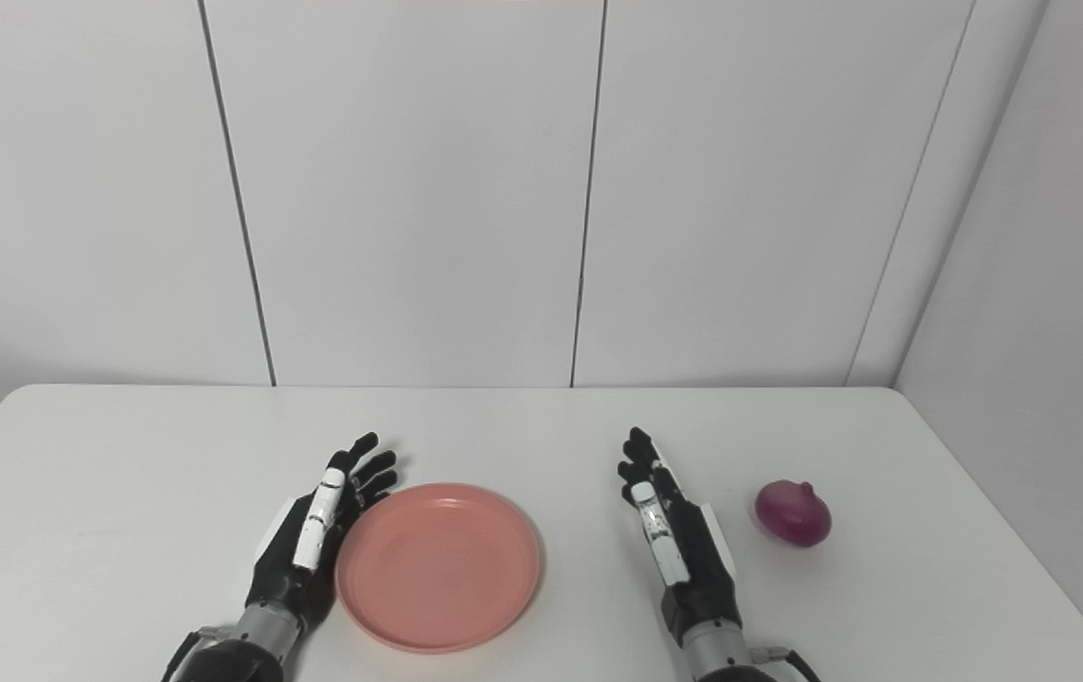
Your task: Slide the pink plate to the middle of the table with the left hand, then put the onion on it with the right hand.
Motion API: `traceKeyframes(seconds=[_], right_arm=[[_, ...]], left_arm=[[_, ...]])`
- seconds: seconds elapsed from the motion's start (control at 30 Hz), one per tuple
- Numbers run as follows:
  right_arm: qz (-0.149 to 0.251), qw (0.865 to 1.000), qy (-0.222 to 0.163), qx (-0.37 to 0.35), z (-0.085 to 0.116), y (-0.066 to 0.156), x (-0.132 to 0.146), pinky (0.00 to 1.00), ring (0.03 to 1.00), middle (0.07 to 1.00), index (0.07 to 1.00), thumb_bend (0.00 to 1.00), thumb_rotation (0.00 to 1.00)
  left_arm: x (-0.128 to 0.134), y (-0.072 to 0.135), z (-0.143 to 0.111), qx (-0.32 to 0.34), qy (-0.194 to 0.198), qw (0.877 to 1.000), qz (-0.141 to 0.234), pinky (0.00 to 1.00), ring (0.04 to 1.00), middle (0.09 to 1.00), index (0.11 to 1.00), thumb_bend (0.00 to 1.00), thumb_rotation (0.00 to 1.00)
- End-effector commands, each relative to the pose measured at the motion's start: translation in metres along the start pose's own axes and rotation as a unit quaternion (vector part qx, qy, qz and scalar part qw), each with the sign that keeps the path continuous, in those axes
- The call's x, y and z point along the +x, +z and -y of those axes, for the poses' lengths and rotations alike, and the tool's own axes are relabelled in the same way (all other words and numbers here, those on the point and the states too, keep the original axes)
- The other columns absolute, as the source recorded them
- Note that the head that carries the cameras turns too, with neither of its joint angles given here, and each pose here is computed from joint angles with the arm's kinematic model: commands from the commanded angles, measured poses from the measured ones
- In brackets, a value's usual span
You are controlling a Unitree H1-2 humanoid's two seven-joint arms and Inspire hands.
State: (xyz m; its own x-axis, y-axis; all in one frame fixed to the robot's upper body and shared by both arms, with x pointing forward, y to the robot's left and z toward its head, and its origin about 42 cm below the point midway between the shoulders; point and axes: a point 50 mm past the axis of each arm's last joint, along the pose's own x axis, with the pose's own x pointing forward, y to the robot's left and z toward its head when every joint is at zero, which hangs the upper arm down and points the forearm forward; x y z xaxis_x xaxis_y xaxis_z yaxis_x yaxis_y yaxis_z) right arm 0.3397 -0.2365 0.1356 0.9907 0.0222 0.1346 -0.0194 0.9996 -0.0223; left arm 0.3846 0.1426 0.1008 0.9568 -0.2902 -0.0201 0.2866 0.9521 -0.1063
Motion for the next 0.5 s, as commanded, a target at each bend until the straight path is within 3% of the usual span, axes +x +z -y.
traceKeyframes(seconds=[0.0,0.13,0.3,0.47], right_arm=[[0.066,0.997,0.001,-0.027,0.005,0.032,0.019,0.95,0.952,0.959,0.97,0.55,0.82],[0.086,0.992,-0.011,-0.093,0.017,0.045,0.023,0.94,0.947,0.95,0.961,0.58,0.83],[0.11,0.975,-0.031,-0.191,0.035,0.061,0.028,0.9,0.926,0.921,0.936,0.67,0.79],[0.122,0.965,-0.042,-0.227,0.046,0.07,0.032,0.84,0.881,0.912,0.928,0.7,0.64]], left_arm=[[-0.004,-0.003,-0.006,0.018,-0.002,1.0,-0.01,0.92,0.909,0.916,0.925,0.55,1.0],[-0.003,-0.003,-0.011,0.03,-0.001,1.0,-0.008,0.92,0.905,0.92,0.927,0.55,1.0],[-0.003,-0.003,-0.017,0.047,-0.001,0.999,-0.004,0.91,0.907,0.923,0.927,0.56,1.0],[-0.003,-0.002,-0.022,0.047,0.005,0.999,-0.003,0.91,0.906,0.912,0.92,0.57,1.0]])
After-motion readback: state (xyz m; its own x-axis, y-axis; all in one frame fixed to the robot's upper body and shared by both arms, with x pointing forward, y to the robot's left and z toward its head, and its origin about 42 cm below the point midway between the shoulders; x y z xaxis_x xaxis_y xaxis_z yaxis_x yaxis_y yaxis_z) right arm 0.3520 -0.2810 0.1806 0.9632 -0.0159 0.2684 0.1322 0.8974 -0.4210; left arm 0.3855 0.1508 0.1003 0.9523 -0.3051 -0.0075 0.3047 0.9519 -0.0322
